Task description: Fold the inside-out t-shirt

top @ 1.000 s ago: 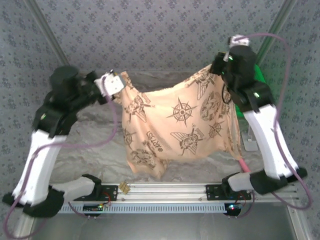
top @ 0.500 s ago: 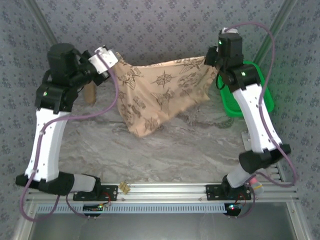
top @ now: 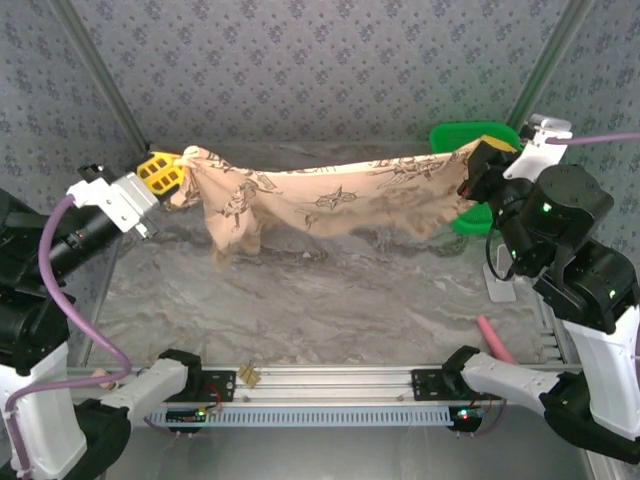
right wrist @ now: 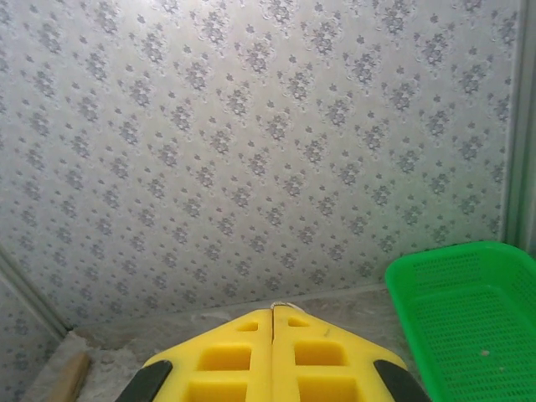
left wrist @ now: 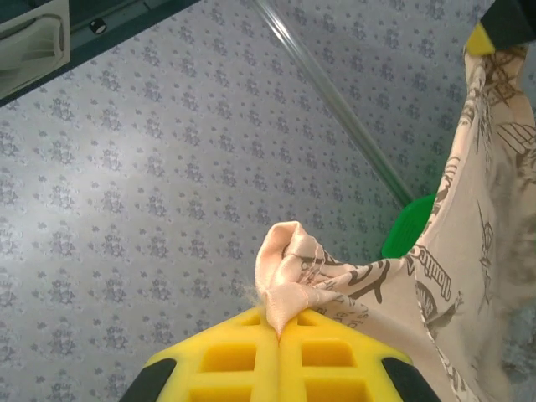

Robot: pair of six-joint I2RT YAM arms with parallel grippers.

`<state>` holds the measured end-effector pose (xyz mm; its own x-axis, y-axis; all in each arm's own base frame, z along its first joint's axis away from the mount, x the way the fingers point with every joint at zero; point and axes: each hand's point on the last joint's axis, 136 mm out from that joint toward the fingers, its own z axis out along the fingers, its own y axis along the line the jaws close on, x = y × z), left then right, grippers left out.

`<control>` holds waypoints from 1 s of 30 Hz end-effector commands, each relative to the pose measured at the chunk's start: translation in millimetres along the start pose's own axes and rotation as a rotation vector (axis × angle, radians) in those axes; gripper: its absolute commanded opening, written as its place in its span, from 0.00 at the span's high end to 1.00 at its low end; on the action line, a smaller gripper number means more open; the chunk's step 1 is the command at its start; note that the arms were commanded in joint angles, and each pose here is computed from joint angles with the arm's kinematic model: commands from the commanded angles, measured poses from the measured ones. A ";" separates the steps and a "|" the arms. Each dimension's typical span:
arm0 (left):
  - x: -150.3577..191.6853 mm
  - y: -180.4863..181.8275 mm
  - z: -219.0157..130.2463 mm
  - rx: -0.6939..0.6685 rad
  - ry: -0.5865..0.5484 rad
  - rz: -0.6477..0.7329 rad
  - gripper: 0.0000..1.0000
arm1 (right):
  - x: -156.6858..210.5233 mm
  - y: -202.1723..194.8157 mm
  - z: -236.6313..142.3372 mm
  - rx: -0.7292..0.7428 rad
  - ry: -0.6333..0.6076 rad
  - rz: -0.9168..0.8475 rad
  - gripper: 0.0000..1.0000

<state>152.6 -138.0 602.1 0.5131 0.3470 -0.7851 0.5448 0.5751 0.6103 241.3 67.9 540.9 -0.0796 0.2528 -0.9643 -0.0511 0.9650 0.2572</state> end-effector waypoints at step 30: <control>542.9 13.1 229.3 -0.261 1.082 -0.772 0.42 | 359.0 -87.1 311.9 0.377 0.858 0.006 0.22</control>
<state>606.0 -108.9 131.7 -0.6887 0.4185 -0.5921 0.4714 0.8789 0.0729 541.2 79.8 102.8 -0.8299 0.2723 -0.4870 0.3110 0.9504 0.0015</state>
